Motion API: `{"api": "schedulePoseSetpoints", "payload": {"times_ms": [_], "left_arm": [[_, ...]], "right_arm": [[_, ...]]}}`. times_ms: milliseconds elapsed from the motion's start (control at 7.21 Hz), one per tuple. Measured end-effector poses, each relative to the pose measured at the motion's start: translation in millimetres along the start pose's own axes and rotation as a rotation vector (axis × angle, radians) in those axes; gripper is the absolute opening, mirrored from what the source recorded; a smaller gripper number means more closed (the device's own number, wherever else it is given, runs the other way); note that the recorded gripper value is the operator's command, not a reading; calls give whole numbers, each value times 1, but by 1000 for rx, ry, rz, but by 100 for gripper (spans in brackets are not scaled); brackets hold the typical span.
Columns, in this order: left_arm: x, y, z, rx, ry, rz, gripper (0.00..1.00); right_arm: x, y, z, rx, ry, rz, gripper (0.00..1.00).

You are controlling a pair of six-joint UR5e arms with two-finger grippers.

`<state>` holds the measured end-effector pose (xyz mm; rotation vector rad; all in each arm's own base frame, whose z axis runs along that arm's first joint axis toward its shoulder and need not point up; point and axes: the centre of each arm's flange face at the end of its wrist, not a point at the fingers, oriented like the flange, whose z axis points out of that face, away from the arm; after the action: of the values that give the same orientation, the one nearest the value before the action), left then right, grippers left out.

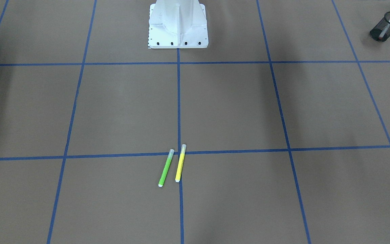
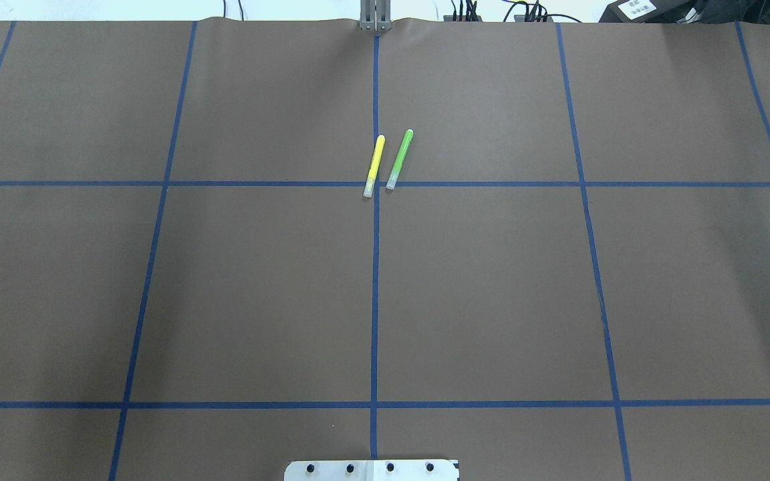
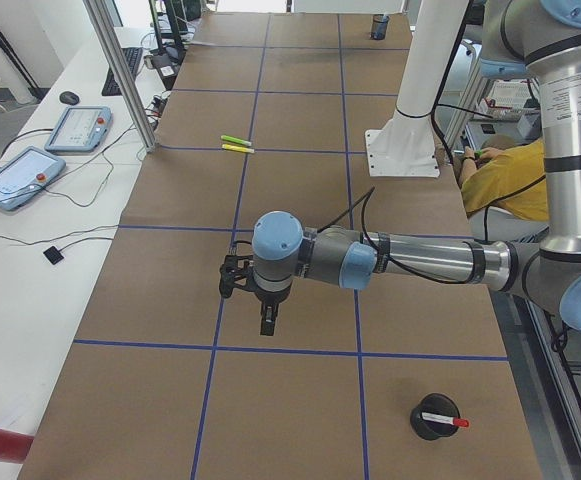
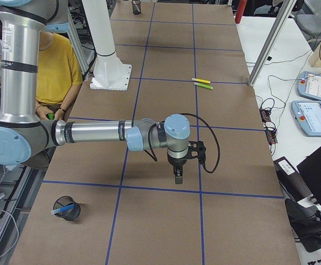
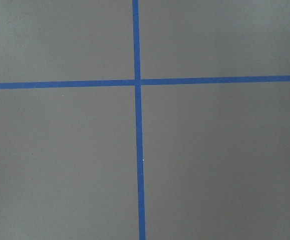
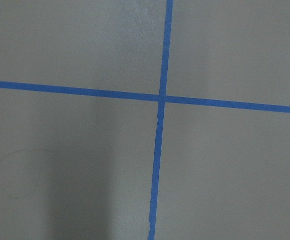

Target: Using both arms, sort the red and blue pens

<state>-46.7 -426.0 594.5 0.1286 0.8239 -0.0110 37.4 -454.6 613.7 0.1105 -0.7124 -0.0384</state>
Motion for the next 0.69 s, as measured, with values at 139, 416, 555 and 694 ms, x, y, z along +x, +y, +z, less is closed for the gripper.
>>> {"api": "schedulePoseSetpoints", "payload": {"times_ms": [139,416,555,694], "left_arm": [[1,0,-1,2,-1,2,100],[2,-1,-2,5,-1,5,100],[3,-1,-3,7,-1,8,100],[4,-1,-4,9,-1,10,100]], "right_arm": [[-1,-2,-1,3,-1,-2,100],[-4,-6,-3,8,-3,-7,100],[-4,-6,-3,9,-4,-8,100],[-5,-6,-3,9,-5,-8,100]]}}
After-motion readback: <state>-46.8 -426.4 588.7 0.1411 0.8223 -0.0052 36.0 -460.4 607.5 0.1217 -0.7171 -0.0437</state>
